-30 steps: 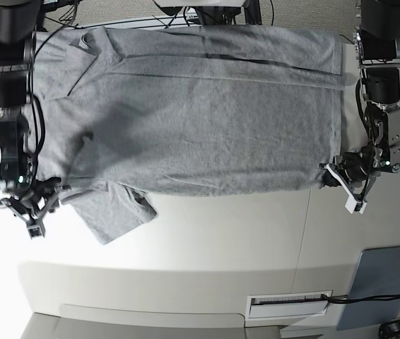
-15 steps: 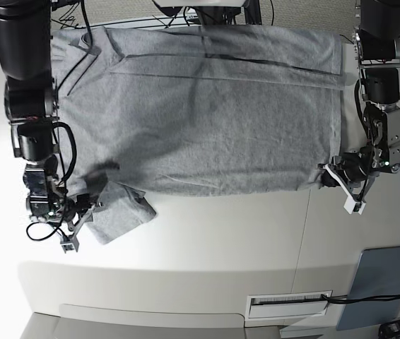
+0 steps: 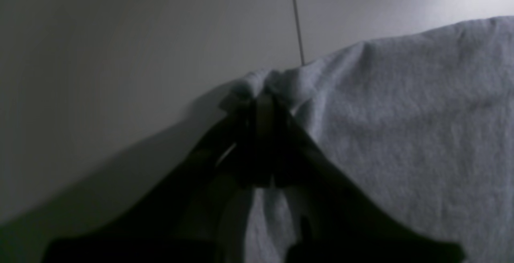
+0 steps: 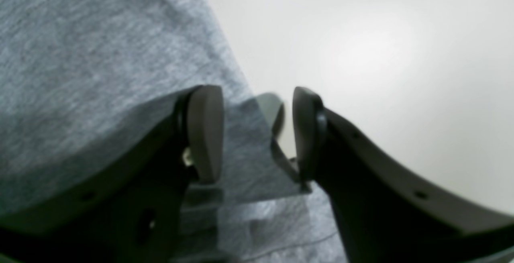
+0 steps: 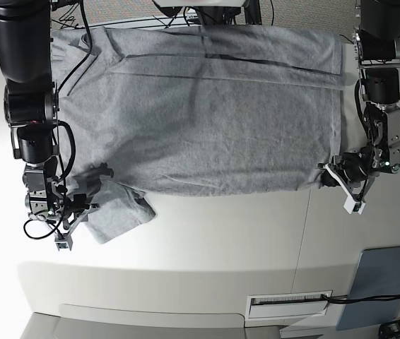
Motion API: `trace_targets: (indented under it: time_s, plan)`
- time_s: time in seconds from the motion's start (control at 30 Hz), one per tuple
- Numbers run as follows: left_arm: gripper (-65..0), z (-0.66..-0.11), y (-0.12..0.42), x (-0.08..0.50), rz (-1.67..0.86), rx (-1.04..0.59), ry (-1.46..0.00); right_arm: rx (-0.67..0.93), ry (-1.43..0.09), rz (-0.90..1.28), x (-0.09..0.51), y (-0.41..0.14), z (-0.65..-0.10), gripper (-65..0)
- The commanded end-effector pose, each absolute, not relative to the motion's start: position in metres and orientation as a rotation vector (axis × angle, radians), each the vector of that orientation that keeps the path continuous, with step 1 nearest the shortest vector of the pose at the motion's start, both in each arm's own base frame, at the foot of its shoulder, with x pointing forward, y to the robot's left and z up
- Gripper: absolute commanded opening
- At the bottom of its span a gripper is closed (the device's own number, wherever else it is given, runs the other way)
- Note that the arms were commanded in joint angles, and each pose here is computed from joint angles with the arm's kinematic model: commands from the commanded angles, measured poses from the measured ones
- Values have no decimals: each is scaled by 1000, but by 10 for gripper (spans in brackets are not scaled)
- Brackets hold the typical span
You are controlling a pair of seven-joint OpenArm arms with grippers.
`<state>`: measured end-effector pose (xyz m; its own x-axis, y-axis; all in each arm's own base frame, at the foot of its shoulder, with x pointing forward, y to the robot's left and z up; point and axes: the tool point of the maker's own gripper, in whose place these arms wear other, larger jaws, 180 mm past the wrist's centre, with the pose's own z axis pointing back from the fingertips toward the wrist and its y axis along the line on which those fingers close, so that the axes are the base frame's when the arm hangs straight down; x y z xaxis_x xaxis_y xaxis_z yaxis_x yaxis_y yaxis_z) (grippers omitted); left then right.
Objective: Fold the T-shirt properly
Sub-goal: 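Grasp the sleeve side with right gripper, hem corner with left, then lift and fold that edge over onto the first fold with both grippers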
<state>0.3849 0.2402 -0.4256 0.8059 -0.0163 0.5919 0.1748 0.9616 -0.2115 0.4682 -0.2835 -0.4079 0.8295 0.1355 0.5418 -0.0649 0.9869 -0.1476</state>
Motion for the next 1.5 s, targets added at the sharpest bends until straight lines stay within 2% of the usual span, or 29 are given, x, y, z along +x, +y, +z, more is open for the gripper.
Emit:
trace_targets:
  time_s: [0.0,0.13,0.27,0.5,0.83,1.13,1.47]
  plan:
    - [-650,-421,247,386,-117,-239,-612,-131,-595,104,475,-289,-396,-416]
    - [-650,-421,247,386,-117,-239,-612,-116,-554,93,468,-287,-401,-551]
    - [-650,-421,247,386,-116,-239,-613,-105,-533,106,464,-283,-405,-650]
    - [-650,-419,247,389,-114,-240,-631,-102,-638,118,482,-280,-390,-650]
    - [-650,-390,238,402,-137,-270,-737,-226,-787,147,496,-291,-323,-650]
    - [-650,-365,221,376,-212,-288,-826,-474,-904,261,438,-306,-267,-650]
    - [-650,-343,242,319,-161,-302,-913,-496,-962,224,347,-309,-251,-650]
